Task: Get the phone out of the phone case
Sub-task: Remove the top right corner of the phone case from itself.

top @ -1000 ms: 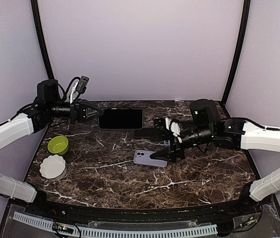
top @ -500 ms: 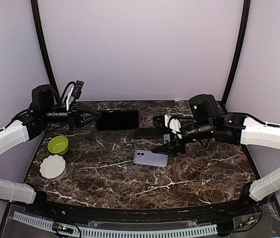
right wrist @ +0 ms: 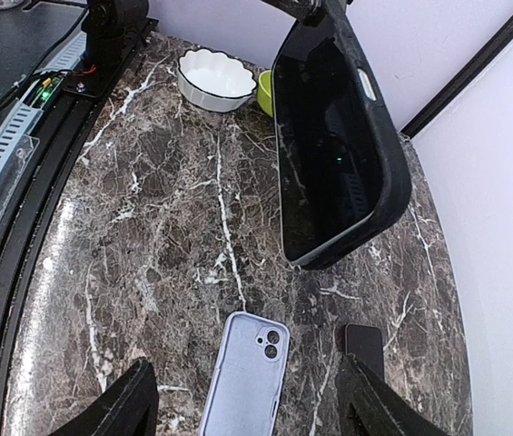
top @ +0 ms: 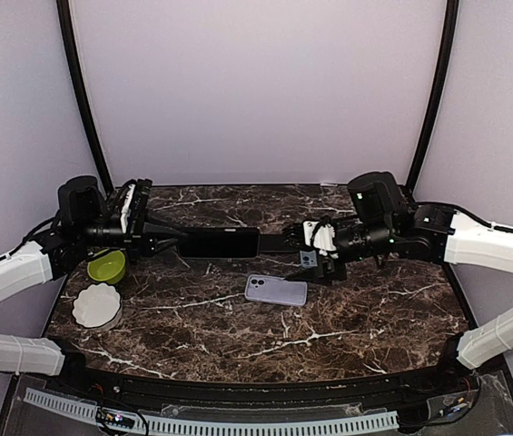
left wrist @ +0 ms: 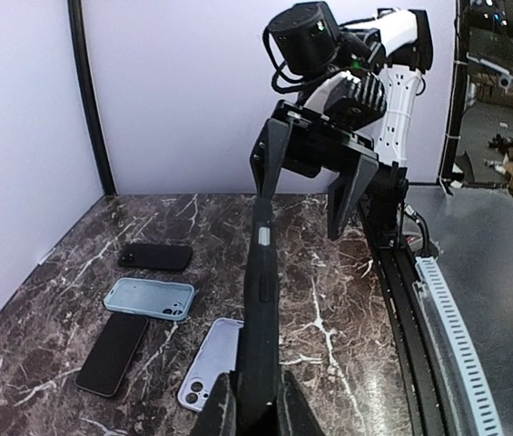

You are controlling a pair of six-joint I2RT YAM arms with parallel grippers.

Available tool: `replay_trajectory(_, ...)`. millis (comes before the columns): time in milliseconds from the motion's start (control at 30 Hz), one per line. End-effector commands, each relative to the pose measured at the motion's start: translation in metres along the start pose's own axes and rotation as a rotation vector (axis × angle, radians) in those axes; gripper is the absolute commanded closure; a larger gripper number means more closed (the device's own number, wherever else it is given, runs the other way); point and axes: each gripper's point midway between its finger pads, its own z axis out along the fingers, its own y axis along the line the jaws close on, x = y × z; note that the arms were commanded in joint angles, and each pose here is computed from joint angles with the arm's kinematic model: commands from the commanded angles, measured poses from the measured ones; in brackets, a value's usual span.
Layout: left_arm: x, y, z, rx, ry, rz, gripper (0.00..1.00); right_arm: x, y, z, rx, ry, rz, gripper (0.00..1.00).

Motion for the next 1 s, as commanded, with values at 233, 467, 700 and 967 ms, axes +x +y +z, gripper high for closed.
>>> replay_trajectory(233, -0.002, -0.043, -0.002, 0.113, -0.038, 0.589, 1.00, -0.024, -0.024, -0.027, 0.113, -0.024, -0.106, 0.32)
replay_trajectory(467, -0.005, -0.042, -0.002, 0.073, -0.055, 0.770, 1.00, -0.034, -0.019, -0.030, 0.072, -0.055, -0.102, 0.33)
replay_trajectory(700, -0.006, -0.048, -0.001, 0.106, -0.085, 0.881, 1.00, -0.057, 0.006, -0.031, -0.057, -0.143, -0.146, 0.34)
replay_trajectory(967, 0.000, -0.053, -0.003, 0.111, -0.095, 0.937, 1.00, -0.062, 0.020, -0.011, -0.079, -0.132, -0.195, 0.35)
